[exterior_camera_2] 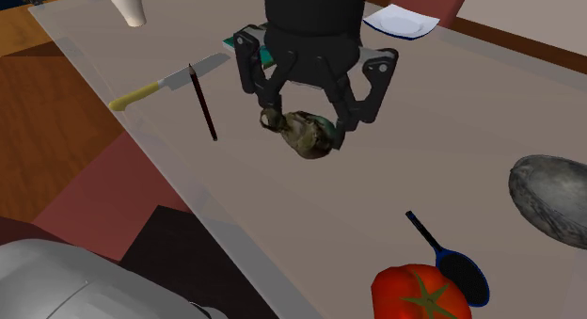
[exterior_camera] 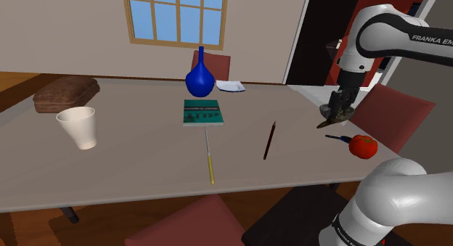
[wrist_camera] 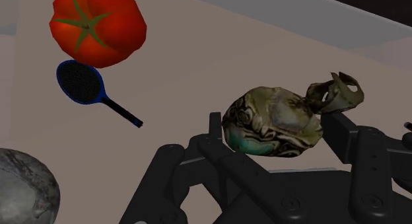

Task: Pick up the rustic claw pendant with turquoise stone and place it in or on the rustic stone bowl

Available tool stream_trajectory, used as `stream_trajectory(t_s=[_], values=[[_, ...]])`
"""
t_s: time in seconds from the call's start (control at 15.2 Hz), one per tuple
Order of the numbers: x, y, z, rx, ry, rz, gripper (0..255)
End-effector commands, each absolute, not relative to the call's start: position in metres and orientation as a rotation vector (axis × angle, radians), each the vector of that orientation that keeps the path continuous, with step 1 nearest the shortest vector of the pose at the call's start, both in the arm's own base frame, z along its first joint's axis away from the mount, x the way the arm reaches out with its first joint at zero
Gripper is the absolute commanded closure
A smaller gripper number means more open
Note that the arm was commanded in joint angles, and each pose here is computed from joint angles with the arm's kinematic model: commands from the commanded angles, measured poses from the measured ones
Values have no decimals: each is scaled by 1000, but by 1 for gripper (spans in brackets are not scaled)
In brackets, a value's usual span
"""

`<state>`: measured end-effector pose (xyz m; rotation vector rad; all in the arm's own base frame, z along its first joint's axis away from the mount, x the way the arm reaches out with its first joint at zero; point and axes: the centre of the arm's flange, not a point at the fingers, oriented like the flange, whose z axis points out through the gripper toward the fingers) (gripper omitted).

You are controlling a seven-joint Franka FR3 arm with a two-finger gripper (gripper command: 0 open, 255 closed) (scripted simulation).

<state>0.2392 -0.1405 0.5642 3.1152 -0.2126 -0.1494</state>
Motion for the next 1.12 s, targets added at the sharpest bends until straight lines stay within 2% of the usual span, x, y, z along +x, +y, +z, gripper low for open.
stream_trajectory(t_s=[0.0,1.06], values=[[243,-163,566,3115,-212,-150,255],[289,-369,571,3115,-212,-150,255]])
